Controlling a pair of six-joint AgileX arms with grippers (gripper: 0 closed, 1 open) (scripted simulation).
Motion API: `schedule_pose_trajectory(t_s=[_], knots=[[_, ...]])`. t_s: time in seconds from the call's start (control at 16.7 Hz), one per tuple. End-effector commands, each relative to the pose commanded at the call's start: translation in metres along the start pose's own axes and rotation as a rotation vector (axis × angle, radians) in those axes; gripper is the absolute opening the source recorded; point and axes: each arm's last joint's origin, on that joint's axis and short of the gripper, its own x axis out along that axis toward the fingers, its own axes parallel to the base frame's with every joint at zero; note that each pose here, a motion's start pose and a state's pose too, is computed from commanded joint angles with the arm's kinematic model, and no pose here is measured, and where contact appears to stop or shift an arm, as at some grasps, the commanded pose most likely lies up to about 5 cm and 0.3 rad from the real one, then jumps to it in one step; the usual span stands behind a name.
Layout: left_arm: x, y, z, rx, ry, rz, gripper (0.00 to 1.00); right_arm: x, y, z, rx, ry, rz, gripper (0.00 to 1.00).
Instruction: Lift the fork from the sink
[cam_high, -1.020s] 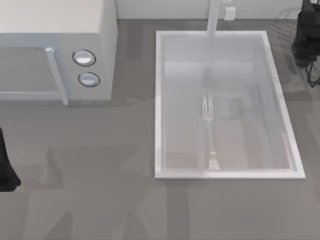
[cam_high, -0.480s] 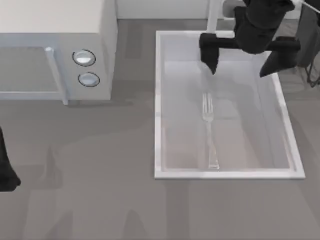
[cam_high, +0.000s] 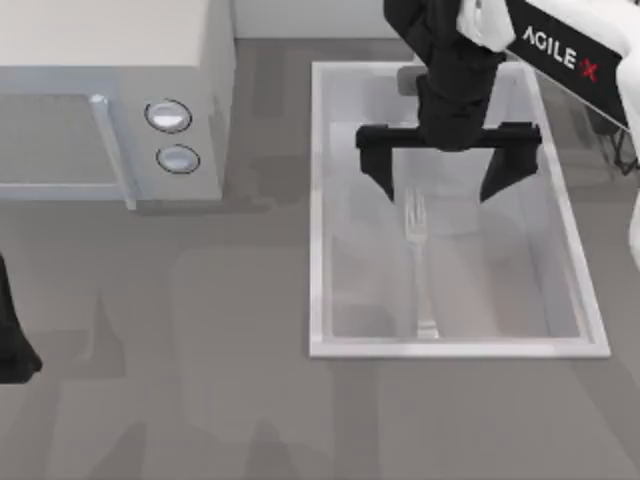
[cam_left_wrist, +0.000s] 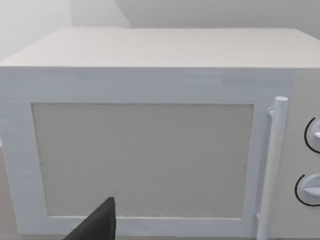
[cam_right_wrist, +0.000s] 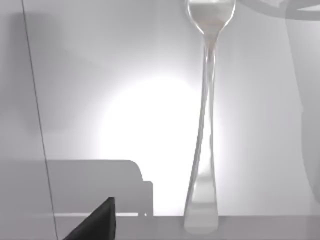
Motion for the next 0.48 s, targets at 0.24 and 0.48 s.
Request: schedule_pose_trajectory(t_s=[0.24,0.48], knots=[[0.000,0.000,0.000,0.000,0.000,0.000,1.00,0.001,-0.003,0.001,0.005,0.001,0.000,1.00],[0.000,0.000,0.000,0.000,0.000,0.000,1.00,0.027,-0.001,0.004,0.004,0.009,-0.004,1.00]])
